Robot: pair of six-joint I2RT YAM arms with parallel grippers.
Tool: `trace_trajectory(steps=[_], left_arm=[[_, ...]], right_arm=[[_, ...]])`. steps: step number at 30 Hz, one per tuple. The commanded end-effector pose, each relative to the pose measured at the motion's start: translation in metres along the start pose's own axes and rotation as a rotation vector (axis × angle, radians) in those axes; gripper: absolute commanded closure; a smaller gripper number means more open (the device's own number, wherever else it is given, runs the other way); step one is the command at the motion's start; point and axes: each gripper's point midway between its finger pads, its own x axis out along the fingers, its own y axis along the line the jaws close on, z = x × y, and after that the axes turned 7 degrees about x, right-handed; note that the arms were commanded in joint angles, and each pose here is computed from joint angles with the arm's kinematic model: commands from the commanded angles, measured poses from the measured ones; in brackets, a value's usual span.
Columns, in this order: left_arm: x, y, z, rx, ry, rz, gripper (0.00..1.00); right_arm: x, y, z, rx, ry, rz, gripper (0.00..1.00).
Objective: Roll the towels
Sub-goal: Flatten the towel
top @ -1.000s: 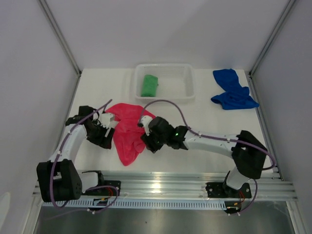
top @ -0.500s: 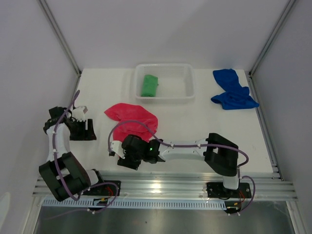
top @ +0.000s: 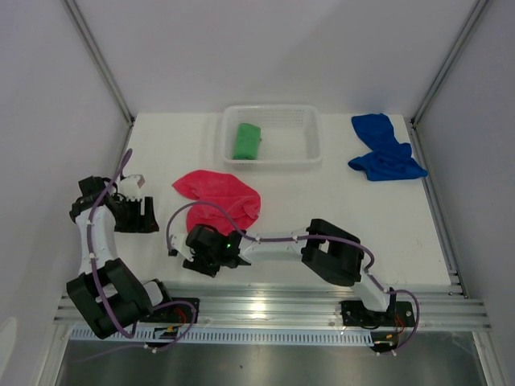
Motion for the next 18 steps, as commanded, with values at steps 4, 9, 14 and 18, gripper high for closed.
trace_trajectory(steps=[4,9,14,18], left_arm=[[-0.011,0.001,0.018,0.04,-0.06,-0.001,0.26],[-0.011,-0.006,0.016,0.101,-0.059,-0.041,0.28],[-0.005,-0.004,0.032,0.234,-0.052,-0.024,0.28],[0.013,-0.013,0.052,0.467,-0.043,0.0,0.27]], right_arm=[[-0.014,-0.031,-0.008,0.104,0.021,-0.09,0.98],[-0.069,-0.029,-0.001,0.158,-0.027,-0.101,1.0],[-0.181,-0.071,-0.007,0.376,-0.136,-0.182,1.0],[-0.25,-0.109,-0.05,0.591,-0.176,-0.26,1.0]])
